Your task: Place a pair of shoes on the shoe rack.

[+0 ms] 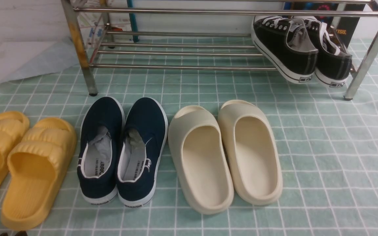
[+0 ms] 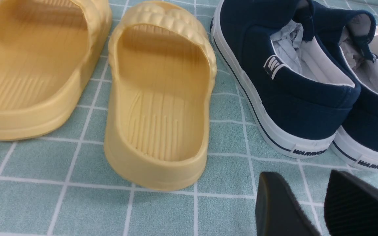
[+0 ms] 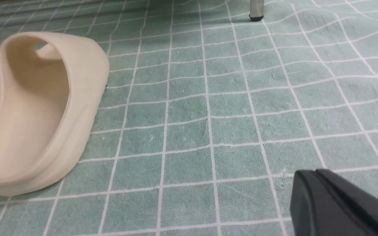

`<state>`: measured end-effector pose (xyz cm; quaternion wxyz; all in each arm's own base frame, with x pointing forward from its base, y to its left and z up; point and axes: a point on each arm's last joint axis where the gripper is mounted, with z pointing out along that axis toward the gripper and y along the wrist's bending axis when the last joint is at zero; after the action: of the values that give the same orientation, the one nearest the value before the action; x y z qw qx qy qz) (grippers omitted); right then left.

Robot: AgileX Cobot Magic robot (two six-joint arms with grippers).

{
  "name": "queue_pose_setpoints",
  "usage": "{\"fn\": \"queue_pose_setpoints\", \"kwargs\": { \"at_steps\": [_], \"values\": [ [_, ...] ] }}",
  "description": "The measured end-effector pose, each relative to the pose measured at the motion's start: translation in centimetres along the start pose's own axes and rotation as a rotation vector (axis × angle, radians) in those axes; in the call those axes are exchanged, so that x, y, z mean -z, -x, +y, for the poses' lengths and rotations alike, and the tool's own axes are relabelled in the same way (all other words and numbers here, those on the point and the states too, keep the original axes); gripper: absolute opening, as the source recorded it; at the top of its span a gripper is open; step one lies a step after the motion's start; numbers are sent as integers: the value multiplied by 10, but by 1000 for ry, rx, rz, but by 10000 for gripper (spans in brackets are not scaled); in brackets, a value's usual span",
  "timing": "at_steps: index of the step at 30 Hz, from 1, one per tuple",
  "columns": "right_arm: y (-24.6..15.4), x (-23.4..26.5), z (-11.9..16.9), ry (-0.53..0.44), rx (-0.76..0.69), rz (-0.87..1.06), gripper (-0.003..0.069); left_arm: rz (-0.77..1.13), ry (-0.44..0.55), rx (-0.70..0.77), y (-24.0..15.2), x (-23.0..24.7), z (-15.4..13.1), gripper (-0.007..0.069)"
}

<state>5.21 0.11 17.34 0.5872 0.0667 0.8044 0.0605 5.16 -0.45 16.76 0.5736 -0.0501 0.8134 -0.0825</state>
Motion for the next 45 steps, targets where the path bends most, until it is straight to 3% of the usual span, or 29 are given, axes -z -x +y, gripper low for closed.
{"fn": "queue_pose_setpoints", "kwargs": {
  "at_steps": [45],
  "values": [
    [0,0,0,-5,-2,-2,22,0,0,0,0,0,0,239]
  ]
}}
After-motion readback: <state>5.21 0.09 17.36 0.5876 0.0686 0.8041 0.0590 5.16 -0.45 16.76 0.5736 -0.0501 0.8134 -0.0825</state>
